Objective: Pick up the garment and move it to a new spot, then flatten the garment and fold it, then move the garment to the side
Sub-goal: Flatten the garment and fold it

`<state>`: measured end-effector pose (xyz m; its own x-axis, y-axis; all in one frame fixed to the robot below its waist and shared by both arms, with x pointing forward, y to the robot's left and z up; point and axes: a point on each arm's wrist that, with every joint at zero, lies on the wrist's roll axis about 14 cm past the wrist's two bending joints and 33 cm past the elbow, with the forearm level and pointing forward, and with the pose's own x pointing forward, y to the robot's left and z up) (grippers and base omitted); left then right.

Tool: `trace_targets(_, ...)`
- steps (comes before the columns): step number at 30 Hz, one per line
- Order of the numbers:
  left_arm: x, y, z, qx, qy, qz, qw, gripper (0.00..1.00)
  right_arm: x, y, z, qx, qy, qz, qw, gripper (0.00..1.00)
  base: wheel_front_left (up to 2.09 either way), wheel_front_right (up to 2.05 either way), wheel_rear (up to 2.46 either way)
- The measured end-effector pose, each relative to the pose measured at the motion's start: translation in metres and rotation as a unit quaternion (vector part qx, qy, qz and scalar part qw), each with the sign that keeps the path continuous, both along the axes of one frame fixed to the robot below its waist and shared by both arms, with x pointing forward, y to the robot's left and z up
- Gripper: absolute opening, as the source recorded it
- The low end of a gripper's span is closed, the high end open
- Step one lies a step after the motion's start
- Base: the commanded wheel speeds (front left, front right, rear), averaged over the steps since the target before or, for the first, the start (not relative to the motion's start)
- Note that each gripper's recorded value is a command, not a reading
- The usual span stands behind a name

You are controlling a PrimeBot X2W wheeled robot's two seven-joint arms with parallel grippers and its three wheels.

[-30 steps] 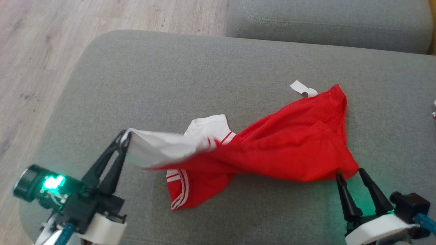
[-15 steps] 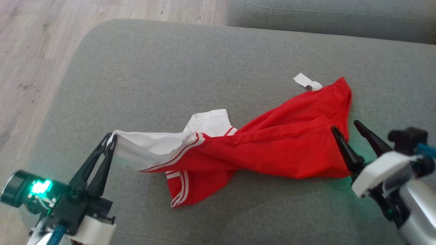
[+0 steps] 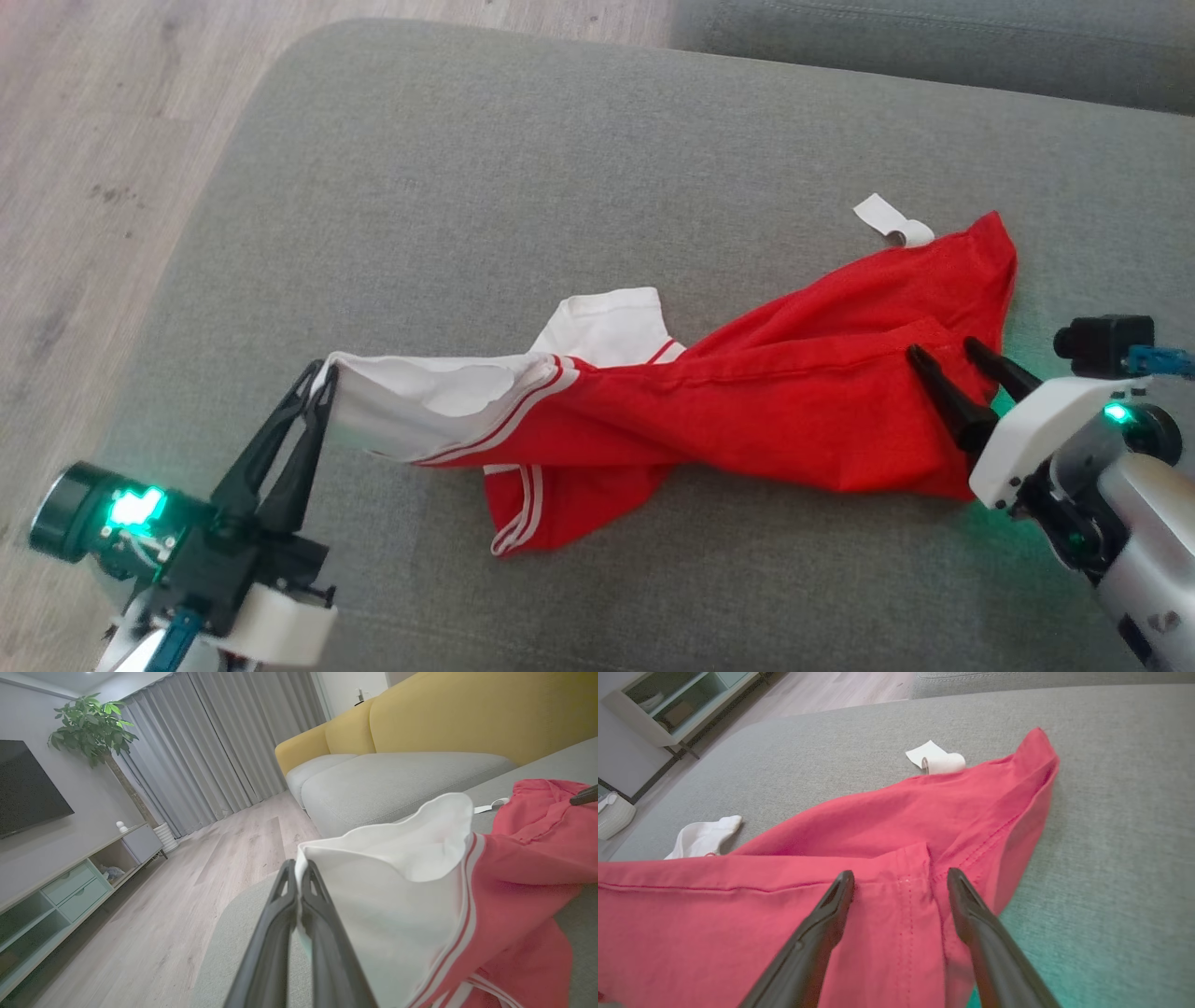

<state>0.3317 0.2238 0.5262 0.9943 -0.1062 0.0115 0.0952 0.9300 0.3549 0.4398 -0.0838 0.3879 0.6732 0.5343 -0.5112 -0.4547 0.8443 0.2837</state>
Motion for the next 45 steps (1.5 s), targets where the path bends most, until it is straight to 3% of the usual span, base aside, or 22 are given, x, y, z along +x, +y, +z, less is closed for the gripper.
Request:
trace_targets(3,0.001,0.0,-0.002,-0.001,0.003,0.0,1.0,0.0,0.001,0.002,-0.002,0.0,0.005,0.002,1.0,1.0,0.0,0.0,0.0)
trace_targets(7,0.003,-0.003,-0.003,-0.004,0.003,-0.004,1.0,0.0,0.001,0.008,-0.006,0.003,0.017,0.009,1.0,0.46,0.0,0.0,0.0)
trace_targets(9,0.003,-0.002,-0.005,-0.005,0.006,-0.003,1.0,0.0,0.002,0.009,-0.008,0.001,0.021,0.012,1.0,0.0,0.0,0.0,0.0)
trace_targets(14,0.004,-0.003,-0.005,-0.006,0.005,-0.005,1.0,0.0,0.004,0.01,-0.004,-0.002,0.009,0.02,1.0,0.0,0.0,0.0,0.0)
trace_targets(18,0.01,-0.009,0.006,-0.004,-0.013,-0.021,1.0,0.0,0.018,-0.003,0.017,0.001,-0.038,0.007,0.999,0.0,0.0,0.0,0.0)
trace_targets(24,0.052,-0.028,0.071,0.023,-0.103,-0.096,0.99,0.0,0.07,-0.034,0.092,0.025,-0.158,-0.04,0.986,0.0,0.0,0.0,0.0)
trace_targets(27,0.086,-0.045,0.117,-0.001,-0.149,-0.147,0.978,0.0,0.104,-0.059,0.143,0.013,-0.23,-0.062,0.971,0.0,0.0,0.0,0.0)
trace_targets(31,0.148,-0.061,0.16,0.02,-0.172,-0.191,0.966,0.0,0.15,-0.084,0.222,0.015,-0.324,-0.097,0.941,0.0,0.0,0.0,0.0)
trace_targets(32,0.18,-0.069,0.188,0.043,-0.2,-0.197,0.959,0.0,0.169,-0.101,0.258,0.008,-0.369,-0.118,0.922,0.0,0.0,0.0,0.0)
trace_targets(36,0.231,-0.097,0.256,0.085,-0.284,-0.206,0.933,0.0,0.196,-0.139,0.322,-0.016,-0.459,-0.164,0.873,0.0,0.0,0.0,0.0)
trace_targets(39,0.249,-0.121,0.288,0.094,-0.329,-0.216,0.915,0.0,0.202,-0.159,0.349,-0.041,-0.498,-0.183,0.847,0.0,0.0,0.0,0.0)
trace_targets(42,0.26,-0.14,0.283,0.086,-0.336,-0.235,0.908,0.0,0.205,-0.174,0.347,-0.06,-0.505,-0.195,0.839,0.0,0.0,0.0,0.0)
trace_targets(45,0.271,-0.149,0.247,0.06,-0.308,-0.252,0.916,0.0,0.208,-0.178,0.318,-0.059,-0.485,-0.198,0.85,0.0,0.0,0.0,0.0)
